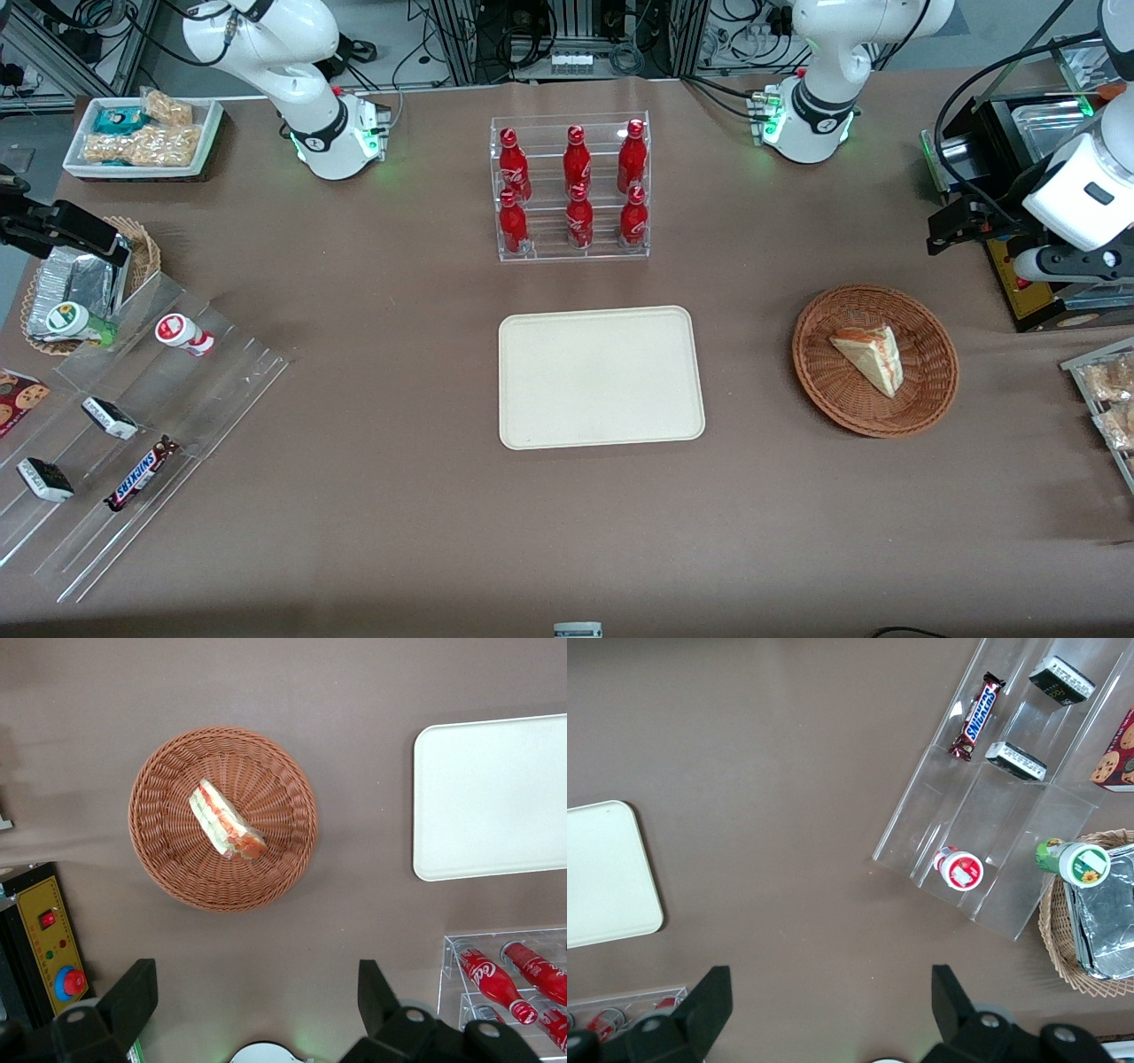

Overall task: Place sandwich from basket to tray
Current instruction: 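Move the left gripper down over the sandwich wedge in the wicker basket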

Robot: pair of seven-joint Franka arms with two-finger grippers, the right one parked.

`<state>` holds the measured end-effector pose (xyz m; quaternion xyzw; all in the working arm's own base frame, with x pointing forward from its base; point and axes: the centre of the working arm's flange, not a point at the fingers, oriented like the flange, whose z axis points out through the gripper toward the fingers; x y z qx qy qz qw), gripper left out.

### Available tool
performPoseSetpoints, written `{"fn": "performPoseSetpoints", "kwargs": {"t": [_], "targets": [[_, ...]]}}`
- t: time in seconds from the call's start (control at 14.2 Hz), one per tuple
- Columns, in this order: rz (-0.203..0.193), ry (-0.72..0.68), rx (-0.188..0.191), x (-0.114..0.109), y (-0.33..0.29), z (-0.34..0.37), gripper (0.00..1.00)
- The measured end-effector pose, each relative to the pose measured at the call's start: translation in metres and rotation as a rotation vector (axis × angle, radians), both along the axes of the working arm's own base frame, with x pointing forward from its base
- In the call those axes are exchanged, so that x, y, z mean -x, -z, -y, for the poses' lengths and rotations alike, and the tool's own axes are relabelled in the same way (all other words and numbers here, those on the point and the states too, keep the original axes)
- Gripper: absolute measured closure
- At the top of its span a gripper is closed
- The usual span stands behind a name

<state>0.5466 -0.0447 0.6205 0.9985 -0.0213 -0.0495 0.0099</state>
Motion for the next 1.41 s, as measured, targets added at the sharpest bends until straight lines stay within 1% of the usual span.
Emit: {"fn": "performPoseSetpoints", "kwargs": {"t": [0.56,0.7,0.84,0.91,1.12,1.2,1.27,1.34,1.41], "targets": [[0.0,-0.002,0.0,0.0,0.0,-0.001,0.0],[-0.009,-0.003,-0.001,0.0,0.003,-0.002,0.0],[-0.031,-0.004,-0.002,-0.004,0.014,-0.002,0.0],[-0.049,-0.005,-0.002,-0.007,0.023,-0.003,0.0],[-0.117,-0.015,-0.005,-0.022,0.061,-0.007,0.0],[-0.138,-0.022,-0.013,-0.027,0.074,-0.011,0.0],[-0.153,-0.03,-0.03,-0.032,0.088,-0.017,0.0],[-0.154,-0.038,-0.044,-0.038,0.104,-0.024,0.0],[-0.151,-0.048,-0.051,-0.041,0.122,-0.027,0.0]]}}
